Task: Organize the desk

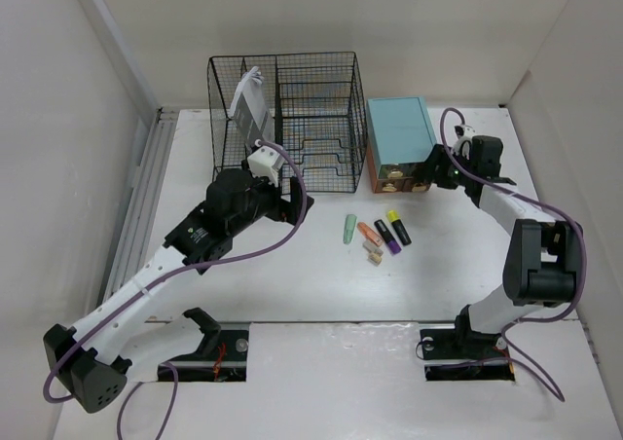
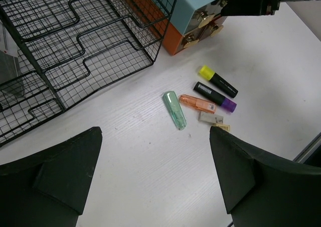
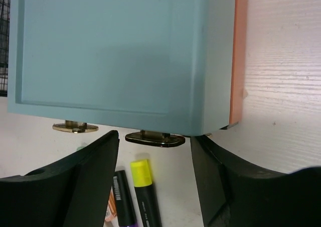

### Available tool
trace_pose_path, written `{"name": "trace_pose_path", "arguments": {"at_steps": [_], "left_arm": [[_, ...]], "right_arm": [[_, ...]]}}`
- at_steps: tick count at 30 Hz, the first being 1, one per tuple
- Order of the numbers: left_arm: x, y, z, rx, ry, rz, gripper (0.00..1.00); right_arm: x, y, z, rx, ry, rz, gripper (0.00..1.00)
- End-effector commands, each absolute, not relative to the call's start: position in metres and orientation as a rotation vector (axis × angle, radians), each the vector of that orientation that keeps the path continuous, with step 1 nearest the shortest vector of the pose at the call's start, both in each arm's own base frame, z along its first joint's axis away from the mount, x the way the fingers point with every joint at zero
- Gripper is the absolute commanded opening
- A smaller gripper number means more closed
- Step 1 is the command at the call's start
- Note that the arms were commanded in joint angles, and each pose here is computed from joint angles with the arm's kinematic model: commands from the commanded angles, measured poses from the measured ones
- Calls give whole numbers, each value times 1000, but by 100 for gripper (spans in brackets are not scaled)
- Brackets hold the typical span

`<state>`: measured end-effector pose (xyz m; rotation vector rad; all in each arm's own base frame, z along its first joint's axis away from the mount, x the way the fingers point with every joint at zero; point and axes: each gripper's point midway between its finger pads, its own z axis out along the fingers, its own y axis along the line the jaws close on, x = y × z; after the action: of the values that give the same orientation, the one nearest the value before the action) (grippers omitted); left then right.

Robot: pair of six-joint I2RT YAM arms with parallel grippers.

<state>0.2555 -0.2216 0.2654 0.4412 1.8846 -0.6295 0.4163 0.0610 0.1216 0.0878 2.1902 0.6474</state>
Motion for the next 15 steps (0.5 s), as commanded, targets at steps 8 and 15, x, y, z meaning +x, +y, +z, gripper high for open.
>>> {"name": "trace_pose_path", "arguments": {"at_steps": [8, 15], "left_arm": [[255, -226, 274, 463, 1840, -654, 86], [255, -226, 274, 463, 1840, -654, 86]], "right_arm": [[436, 46, 158, 177, 1992, 572, 55], [430, 45, 154, 184, 1991, 563, 34]]}}
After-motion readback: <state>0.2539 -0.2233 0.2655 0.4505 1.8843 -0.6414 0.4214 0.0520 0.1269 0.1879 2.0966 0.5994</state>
